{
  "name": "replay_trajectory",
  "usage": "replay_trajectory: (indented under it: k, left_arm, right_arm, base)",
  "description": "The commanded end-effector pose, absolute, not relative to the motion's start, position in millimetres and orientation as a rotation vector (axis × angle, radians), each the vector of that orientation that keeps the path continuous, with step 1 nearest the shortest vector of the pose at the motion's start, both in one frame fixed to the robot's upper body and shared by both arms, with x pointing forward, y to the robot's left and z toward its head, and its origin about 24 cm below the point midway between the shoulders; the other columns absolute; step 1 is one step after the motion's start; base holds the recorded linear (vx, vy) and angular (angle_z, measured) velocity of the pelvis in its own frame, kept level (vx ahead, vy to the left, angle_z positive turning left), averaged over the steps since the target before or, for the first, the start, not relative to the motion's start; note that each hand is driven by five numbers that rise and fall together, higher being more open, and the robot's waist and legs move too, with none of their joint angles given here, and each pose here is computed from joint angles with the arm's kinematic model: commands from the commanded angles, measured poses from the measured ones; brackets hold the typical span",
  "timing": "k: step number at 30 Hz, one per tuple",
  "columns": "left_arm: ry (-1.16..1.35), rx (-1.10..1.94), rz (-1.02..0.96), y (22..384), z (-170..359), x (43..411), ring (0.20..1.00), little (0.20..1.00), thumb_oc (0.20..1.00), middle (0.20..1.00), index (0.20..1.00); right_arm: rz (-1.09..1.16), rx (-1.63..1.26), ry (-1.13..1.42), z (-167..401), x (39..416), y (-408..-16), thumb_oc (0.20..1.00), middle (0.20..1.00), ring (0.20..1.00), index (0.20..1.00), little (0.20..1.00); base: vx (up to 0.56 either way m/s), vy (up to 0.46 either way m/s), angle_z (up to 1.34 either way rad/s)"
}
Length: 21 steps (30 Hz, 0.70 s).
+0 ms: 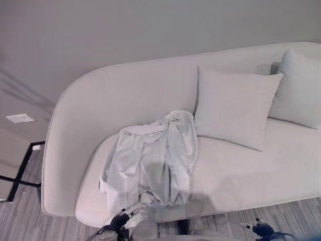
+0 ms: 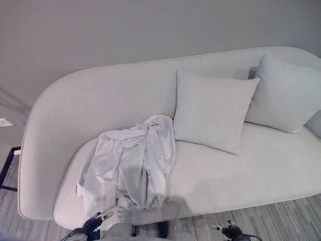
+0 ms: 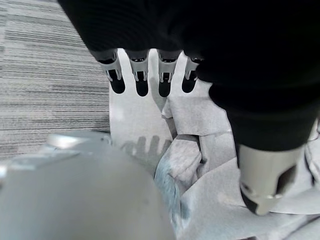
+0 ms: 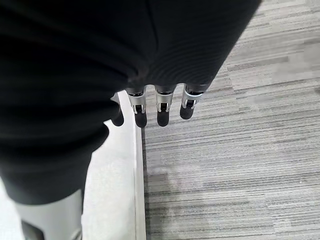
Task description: Hang the clothes on the sofa on the clothes rack.
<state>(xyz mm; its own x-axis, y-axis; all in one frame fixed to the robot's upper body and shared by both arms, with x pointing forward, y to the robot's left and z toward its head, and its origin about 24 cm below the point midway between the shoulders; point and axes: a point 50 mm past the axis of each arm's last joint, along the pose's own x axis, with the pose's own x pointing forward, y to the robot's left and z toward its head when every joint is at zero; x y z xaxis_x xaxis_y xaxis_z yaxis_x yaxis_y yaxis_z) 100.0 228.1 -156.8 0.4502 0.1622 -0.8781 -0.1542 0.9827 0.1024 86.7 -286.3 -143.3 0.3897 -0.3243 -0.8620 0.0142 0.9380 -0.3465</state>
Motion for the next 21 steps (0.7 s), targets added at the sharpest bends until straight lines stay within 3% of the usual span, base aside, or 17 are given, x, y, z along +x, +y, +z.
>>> replay_trajectory:
  k: [1,12,21]
  left_arm:
    - [1.025,0.054,0.219,243,-149,112,1.0,1.0,1.0,1.0,1.0]
    - [0.789,0.057,0.247,257,-119,153,1.0,1.0,1.0,1.0,1.0]
    - [0.334,0.22,0.165,254,-32,247,1.0,1.0,1.0,1.0,1.0]
  right_arm:
    - [-0.195,-0.364,1.139,-139,79,-292,1.0,1.0,1.0,1.0,1.0]
    - [-0.113,-0.452,0.987,-124,118,-288,1.0,1.0,1.0,1.0,1.0]
    - [-0.14,-0.589,0.624,-61,205,-301,1.0,1.0,1.0,1.0,1.0]
  base:
    - [0.04,0.122,-0.25]
    - [0.06,0.17,-0.07]
    - [-0.05,0.076,0.03]
